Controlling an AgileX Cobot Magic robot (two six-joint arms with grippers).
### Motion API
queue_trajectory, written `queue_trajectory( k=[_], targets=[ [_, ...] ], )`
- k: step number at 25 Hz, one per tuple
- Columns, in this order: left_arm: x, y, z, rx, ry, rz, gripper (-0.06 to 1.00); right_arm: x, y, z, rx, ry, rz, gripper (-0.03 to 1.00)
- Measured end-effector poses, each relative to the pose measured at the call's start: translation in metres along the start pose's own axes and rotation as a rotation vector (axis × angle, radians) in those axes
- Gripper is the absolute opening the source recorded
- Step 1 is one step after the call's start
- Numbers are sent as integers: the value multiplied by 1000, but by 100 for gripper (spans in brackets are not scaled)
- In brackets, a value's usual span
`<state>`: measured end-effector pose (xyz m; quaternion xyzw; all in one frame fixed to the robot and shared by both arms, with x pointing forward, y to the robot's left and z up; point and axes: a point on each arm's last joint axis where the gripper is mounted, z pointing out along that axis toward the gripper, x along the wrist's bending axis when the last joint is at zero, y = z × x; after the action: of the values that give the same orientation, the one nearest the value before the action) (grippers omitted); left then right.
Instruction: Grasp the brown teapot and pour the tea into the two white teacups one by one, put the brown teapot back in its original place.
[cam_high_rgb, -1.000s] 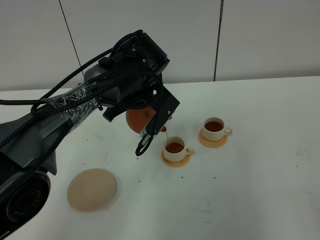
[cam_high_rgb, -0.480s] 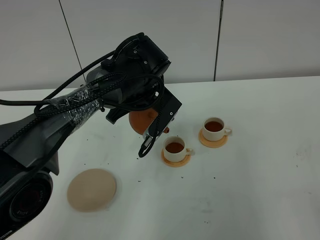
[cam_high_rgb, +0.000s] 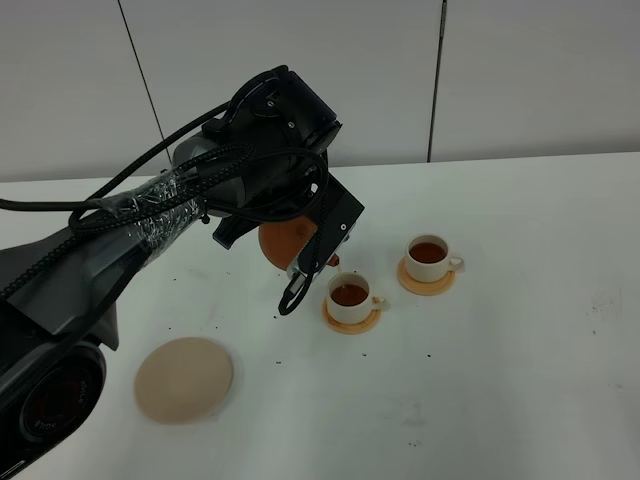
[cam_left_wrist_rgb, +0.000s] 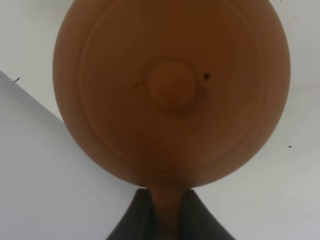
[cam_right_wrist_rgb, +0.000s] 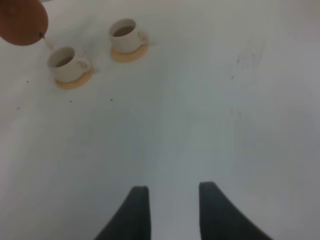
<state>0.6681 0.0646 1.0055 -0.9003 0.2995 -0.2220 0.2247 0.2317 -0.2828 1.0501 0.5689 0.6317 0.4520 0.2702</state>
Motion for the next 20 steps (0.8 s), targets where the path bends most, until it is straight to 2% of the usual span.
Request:
queue_trajectory(
  k=[20],
  targets=[
    [1,4,-2,-3,7,14,17,0,0,0,0,0,0,24]
  ],
)
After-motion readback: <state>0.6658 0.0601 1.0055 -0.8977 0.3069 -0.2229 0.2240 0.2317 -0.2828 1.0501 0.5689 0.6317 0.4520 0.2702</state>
